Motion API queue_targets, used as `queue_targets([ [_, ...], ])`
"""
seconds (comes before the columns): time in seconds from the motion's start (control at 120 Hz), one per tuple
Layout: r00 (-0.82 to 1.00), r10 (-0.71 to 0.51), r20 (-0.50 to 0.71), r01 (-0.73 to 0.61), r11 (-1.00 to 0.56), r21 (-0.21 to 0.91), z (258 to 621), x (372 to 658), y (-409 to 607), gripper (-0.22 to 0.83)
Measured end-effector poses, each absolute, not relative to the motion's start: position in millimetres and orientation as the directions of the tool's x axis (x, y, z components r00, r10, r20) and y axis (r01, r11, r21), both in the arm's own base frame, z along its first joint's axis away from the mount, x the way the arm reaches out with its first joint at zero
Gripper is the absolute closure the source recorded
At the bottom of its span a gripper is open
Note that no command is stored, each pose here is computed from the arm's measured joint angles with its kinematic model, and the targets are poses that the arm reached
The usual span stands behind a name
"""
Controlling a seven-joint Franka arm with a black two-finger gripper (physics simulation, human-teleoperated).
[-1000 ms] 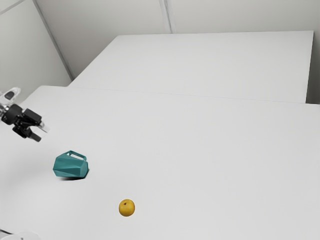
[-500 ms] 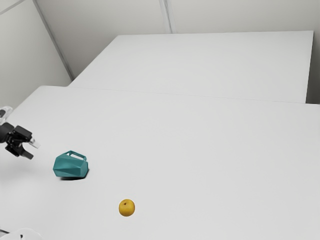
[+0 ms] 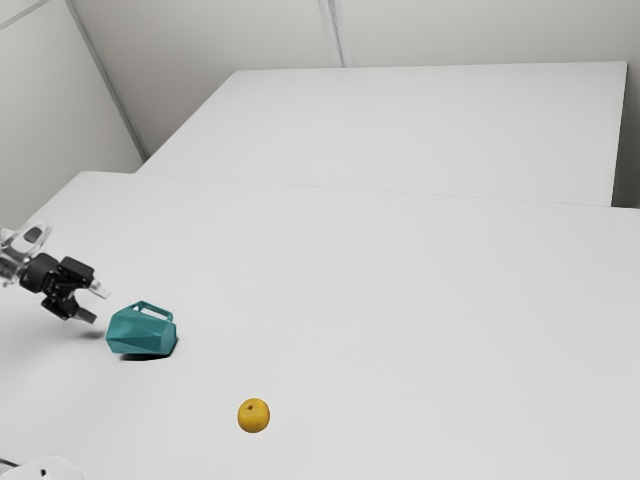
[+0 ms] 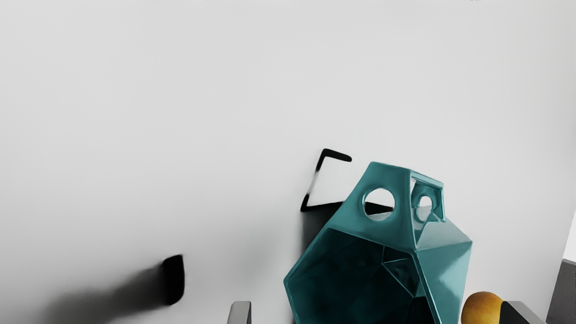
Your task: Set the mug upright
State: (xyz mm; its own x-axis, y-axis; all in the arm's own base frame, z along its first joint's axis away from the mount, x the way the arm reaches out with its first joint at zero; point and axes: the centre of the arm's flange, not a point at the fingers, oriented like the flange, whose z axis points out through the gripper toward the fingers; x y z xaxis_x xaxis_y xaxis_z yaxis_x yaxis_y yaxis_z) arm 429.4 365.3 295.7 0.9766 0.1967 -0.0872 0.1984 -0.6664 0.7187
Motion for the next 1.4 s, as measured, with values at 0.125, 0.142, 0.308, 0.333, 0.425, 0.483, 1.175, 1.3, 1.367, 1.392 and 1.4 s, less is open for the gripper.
queue_targets([
  [0.125,0.976,0.197,-0.090,0.199,-0.653,0.730,290.9,432.9,354.4,0.00],
  [0.142,0.976,0.197,-0.093,0.201,-0.651,0.732,290.2,432.0,352.8,0.00],
  [0.308,0.973,0.198,-0.121,0.221,-0.628,0.746,286.0,420.5,344.1,0.00],
  [0.333,0.972,0.197,-0.125,0.222,-0.625,0.748,285.5,419.7,342.6,0.00],
  [0.425,0.972,0.192,-0.133,0.225,-0.617,0.754,285.3,417.6,339.2,0.00],
  [0.483,0.972,0.189,-0.142,0.229,-0.611,0.758,284.9,414.6,336.0,0.00],
  [1.175,0.976,0.151,-0.159,0.217,-0.552,0.805,282.8,416.8,304.4,0.45],
  [1.3,0.978,0.139,-0.154,0.206,-0.541,0.815,284.0,416.8,301.6,0.58],
  [1.367,0.980,0.132,-0.152,0.199,-0.538,0.819,285.0,417.0,300.6,0.64],
  [1.392,0.980,0.130,-0.150,0.197,-0.537,0.820,285.8,417.0,300.3,0.66],
  [1.4,0.980,0.130,-0.149,0.196,-0.537,0.820,286.0,417.0,300.2,0.66],
])
